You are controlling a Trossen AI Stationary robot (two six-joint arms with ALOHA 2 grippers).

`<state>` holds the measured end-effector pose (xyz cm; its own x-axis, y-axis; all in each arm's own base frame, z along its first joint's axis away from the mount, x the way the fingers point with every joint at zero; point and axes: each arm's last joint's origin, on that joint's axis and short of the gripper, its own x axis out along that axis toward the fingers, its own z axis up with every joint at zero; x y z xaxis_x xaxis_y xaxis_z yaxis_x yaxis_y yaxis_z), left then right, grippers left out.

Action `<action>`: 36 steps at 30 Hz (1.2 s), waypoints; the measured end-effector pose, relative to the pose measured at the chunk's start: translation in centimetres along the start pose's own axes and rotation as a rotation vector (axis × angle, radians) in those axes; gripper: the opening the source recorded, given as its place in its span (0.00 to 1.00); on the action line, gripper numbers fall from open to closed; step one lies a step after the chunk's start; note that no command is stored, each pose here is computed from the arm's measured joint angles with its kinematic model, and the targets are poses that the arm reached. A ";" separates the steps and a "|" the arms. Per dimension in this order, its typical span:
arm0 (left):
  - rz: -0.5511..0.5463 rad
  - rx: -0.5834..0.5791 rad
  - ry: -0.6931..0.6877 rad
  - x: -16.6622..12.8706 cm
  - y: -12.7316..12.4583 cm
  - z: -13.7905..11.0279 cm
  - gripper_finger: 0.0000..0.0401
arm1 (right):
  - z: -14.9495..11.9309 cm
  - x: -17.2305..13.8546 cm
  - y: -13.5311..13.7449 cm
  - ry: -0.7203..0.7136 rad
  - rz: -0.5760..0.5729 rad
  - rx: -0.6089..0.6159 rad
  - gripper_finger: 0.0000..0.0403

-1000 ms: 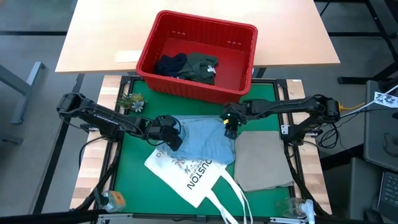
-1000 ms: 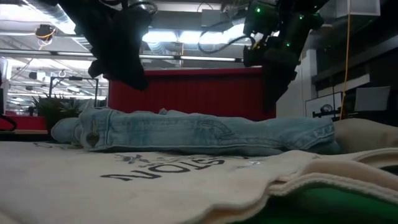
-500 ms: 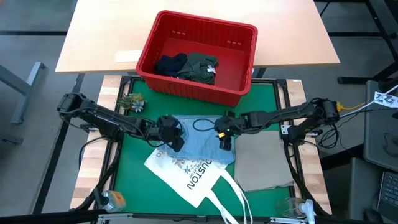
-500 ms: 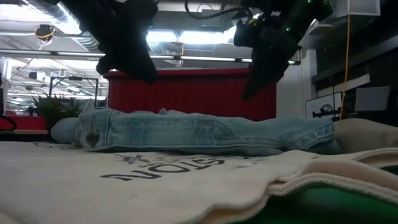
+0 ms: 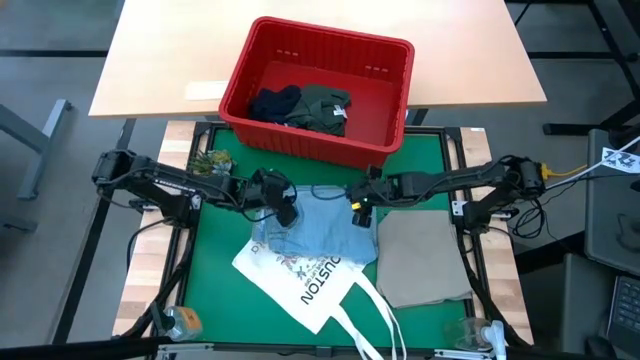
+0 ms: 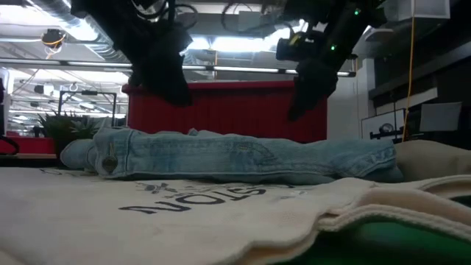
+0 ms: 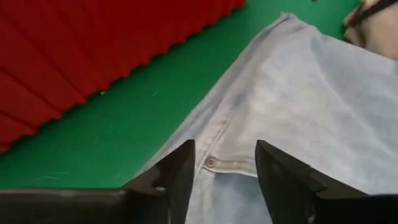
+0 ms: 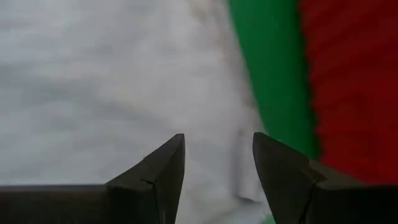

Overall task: Fold Laundry from Bin
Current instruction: Fold the light blue pants

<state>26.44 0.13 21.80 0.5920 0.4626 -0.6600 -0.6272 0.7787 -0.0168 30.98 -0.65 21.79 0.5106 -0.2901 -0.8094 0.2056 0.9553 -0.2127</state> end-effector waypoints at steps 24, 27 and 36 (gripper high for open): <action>-0.219 -0.202 0.473 0.5 1.9 -1.6 0.44 | -3.3 0.3 -3.4 0.404 0.163 0.330 0.47; -0.194 -0.203 0.552 0.1 2.3 -2.2 0.44 | -3.3 0.3 -3.4 0.408 0.188 0.339 0.47; -0.098 -0.178 0.647 -2.2 4.0 -2.9 0.44 | -3.5 0.2 -3.4 0.432 0.186 0.353 0.47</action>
<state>21.18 0.94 21.04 0.2629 0.0039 -0.9648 -0.6927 0.6968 -0.1859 27.47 -3.73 20.39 0.1931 0.0011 -0.9812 0.4489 0.8891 0.0894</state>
